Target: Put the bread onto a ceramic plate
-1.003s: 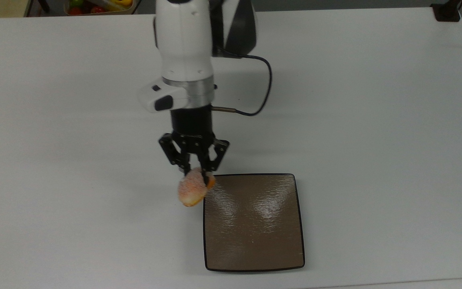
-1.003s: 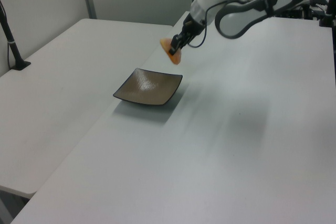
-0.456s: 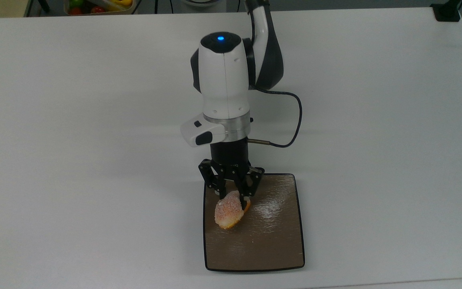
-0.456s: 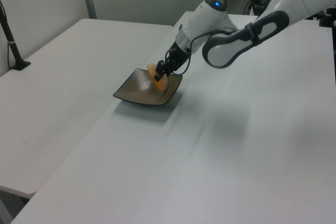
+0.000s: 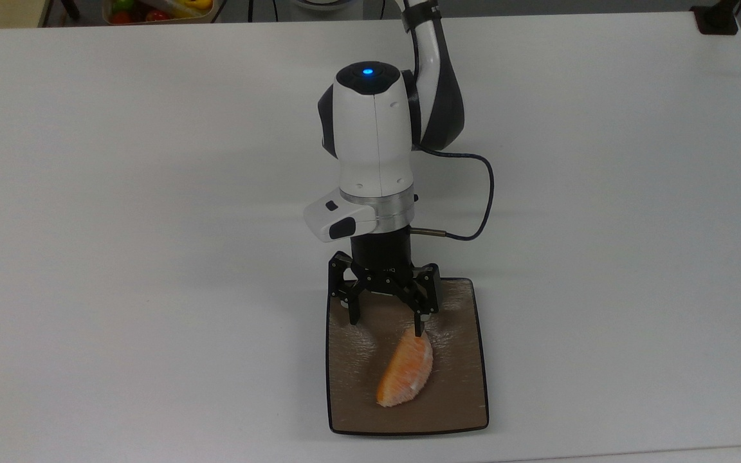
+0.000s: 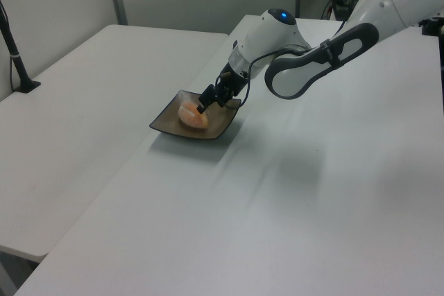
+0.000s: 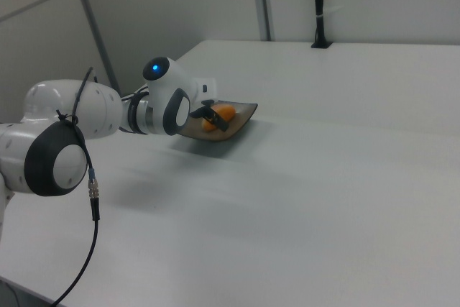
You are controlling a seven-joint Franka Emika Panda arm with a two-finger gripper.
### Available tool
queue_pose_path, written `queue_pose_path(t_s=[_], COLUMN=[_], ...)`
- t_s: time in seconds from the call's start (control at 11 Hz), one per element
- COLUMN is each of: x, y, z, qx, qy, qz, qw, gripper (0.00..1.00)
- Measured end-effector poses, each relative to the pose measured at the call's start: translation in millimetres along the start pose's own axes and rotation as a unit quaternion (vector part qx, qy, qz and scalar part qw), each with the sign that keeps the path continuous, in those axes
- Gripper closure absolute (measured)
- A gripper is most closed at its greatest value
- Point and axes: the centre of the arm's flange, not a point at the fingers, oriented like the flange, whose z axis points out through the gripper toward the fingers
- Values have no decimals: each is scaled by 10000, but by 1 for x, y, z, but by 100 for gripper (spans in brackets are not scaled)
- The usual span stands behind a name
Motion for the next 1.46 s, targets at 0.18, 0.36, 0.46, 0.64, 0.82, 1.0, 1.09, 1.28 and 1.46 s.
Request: queue_pose_path(t_s=[0.18, 0.36, 0.46, 0.64, 0.82, 1.0, 1.09, 1.28, 1.46], x=[7, 26, 35, 53, 60, 65, 67, 68, 61], y=[0, 4, 8, 19, 25, 29, 34, 49, 62], z=[-6, -23, -34, -64, -94, -121, -138, -172, -209], qx=[11, 27, -36, -330, -695, -902, -998, -1166, -1286], qy=[74, 236, 204, -143, -609, -960, -1140, -1537, -2003], qz=[12, 48, 87, 150, 112, 3, -67, -327, -660], qw=[10000, 9997, 9997, 9992, 9957, 9913, 9884, 9807, 9690], gripper=[0, 0, 0, 0, 0, 0, 0, 0, 0])
